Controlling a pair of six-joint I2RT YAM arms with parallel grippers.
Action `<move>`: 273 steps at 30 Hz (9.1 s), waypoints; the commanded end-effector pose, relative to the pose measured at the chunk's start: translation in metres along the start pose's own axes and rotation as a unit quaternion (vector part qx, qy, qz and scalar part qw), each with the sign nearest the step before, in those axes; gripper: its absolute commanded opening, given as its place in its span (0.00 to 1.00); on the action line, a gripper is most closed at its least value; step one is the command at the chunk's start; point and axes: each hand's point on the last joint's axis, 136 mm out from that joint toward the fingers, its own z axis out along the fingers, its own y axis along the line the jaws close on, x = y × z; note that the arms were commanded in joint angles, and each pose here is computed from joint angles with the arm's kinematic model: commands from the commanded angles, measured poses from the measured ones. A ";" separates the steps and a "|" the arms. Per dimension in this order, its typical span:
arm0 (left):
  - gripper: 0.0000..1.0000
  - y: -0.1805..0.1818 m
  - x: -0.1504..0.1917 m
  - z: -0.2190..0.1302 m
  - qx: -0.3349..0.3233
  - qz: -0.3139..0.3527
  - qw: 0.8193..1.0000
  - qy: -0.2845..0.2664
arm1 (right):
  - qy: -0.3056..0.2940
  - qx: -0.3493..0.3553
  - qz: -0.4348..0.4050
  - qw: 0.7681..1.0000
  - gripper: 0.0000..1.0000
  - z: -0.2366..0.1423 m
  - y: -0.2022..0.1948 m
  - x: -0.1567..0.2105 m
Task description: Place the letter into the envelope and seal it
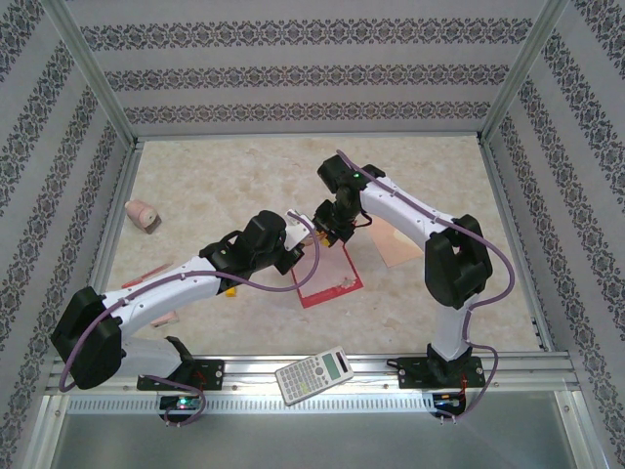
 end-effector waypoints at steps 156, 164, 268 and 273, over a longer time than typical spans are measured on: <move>0.97 0.109 -0.093 -0.063 0.342 -0.352 0.858 -0.147 | -0.110 -0.471 -0.469 0.739 0.01 -0.150 0.121 0.047; 0.80 0.105 -0.101 -0.070 0.355 -0.347 0.854 -0.158 | -0.105 -0.469 -0.470 0.741 0.02 -0.144 0.120 0.048; 0.00 0.093 -0.143 -0.128 0.400 -0.283 0.848 -0.202 | -0.103 -0.557 -0.557 0.607 0.97 -0.208 0.100 0.066; 0.00 0.094 -0.139 -0.124 0.396 -0.287 0.849 -0.200 | -0.096 -0.562 -0.562 0.600 0.86 -0.213 0.104 0.073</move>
